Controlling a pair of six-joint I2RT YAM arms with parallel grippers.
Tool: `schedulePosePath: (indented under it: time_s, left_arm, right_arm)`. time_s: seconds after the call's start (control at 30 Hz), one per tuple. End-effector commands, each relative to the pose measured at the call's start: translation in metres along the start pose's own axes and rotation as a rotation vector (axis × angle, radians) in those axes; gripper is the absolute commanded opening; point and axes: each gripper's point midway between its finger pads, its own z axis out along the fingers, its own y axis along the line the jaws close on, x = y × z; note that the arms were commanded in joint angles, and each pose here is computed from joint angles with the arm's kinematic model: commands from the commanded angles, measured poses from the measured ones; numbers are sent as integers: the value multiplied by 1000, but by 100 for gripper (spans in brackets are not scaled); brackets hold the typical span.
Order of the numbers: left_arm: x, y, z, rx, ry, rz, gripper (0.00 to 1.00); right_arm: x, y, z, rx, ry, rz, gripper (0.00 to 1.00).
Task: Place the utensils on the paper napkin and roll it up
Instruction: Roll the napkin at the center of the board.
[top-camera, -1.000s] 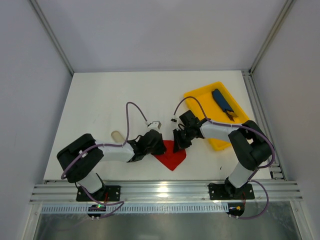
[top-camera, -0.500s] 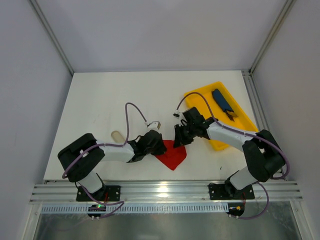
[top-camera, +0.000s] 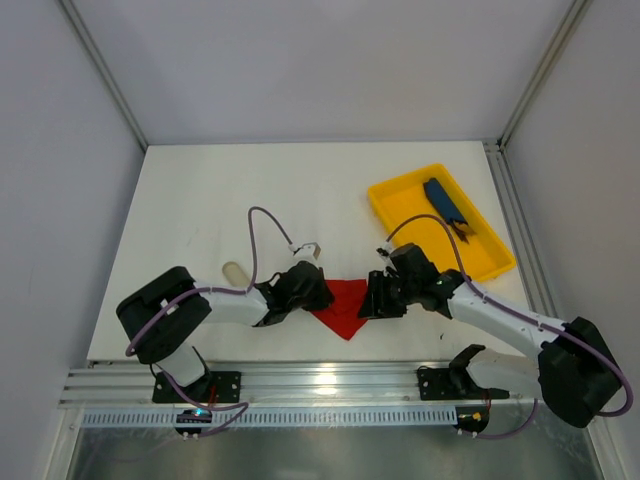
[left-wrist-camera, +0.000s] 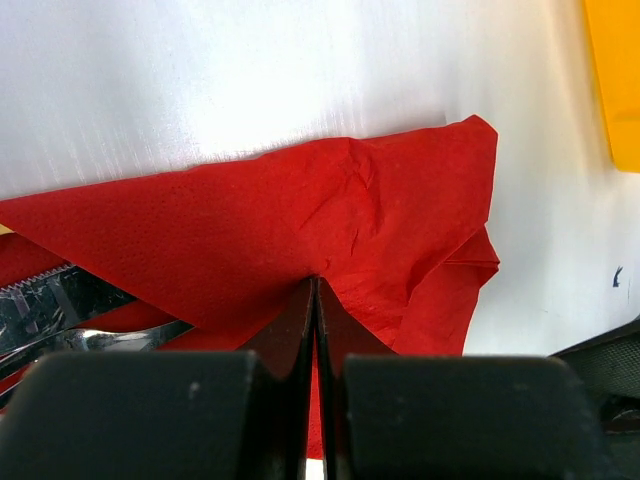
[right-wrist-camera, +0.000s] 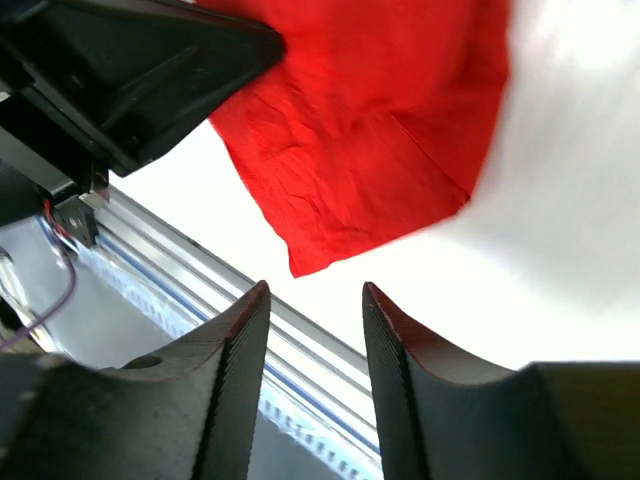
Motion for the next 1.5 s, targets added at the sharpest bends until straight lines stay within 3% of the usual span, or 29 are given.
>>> schedulePosePath:
  time_s: [0.0,0.27,0.5,1.13,1.47]
  left_arm:
    - [19,20,0,-49,50,20,0]
    - [18,19,-3,-40,40,19,0]
    - [18,19,-3,-40,39,23,0]
    - [17,19,-3,-42,37,22,0]
    - [17,18,-3,-47,37,27,0]
  right_arm:
    - [-7,3,-14,12,-108,148,48]
    - [7,-18,1,59,-122,361,51]
    - [17,-16,20,-4,-70,467,46]
    - [27,-4,35,-24,-39,464,46]
    - [25,-6,38,-21,-85,511,46]
